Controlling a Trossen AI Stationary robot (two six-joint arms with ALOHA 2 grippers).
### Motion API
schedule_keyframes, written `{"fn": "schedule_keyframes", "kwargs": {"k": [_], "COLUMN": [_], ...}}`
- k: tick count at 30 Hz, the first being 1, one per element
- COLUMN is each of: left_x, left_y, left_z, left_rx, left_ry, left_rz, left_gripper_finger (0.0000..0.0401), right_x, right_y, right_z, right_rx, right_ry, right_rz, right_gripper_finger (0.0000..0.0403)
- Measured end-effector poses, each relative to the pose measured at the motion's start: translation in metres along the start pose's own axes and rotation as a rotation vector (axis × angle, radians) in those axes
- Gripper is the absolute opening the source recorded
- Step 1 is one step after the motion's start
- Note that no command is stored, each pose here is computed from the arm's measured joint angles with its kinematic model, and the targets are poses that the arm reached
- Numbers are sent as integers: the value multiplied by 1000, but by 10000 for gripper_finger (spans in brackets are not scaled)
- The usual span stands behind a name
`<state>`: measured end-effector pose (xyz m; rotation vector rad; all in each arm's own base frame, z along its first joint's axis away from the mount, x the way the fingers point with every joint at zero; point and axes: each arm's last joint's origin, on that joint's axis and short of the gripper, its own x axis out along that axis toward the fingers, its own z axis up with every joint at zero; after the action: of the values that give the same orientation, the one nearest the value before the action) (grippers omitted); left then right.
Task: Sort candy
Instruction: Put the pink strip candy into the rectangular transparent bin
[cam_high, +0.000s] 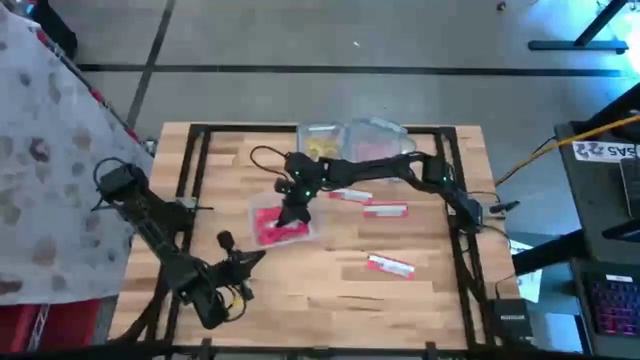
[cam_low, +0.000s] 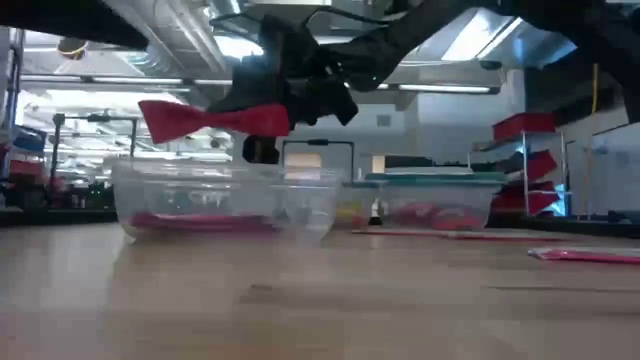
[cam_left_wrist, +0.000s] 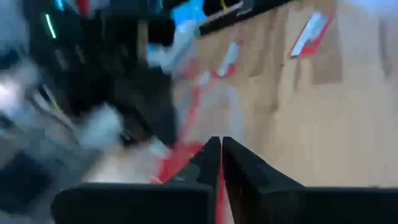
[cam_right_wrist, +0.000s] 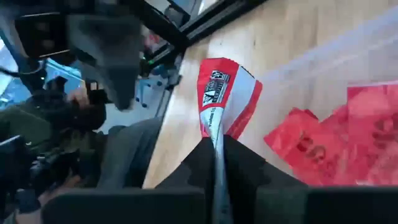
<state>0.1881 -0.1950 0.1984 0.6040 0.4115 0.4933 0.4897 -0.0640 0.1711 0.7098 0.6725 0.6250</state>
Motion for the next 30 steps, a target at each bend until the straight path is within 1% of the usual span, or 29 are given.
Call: {"fn": "schedule_keyframes", "kwargs": {"k": [3, 7, 12, 14, 16, 19, 23, 26, 30], "left_x": [12, 29, 45, 51, 56, 60, 62, 62, 62], "left_y": [4, 11, 18, 20, 22, 23, 24, 24, 24], "left_z": [-2, -7, -9, -9, -10, -11, -12, -12, -12], "left_rx": [87, 121, 195, 196, 188, 169, 143, 141, 141], "left_ry": [50, 163, 216, 234, 263, 304, 319, 320, 320], "left_rz": [17, -10, 23, 38, 28, -6, -13, -12, -12], "left_gripper_finger": [40, 96, 164, 181, 189, 188, 165, 131, 67], "right_x": [0, 0, 0, 0, 0, 0, 0, 0, 0], "right_y": [0, 0, 0, 0, 0, 1, 1, 1, 1], "right_z": [0, 0, 0, 0, 0, 0, 0, 0, 0], "right_rx": [-5, -6, -6, -7, -16, -26, -30, -33, -53], "right_ry": [-3, -1, -1, -2, 1, 8, 8, 8, 9], "right_rz": [2, 1, 1, 1, 6, 23, 24, 24, 24], "right_gripper_finger": [14, 14, 14, 15, 15, 15, 15, 15, 15]}}
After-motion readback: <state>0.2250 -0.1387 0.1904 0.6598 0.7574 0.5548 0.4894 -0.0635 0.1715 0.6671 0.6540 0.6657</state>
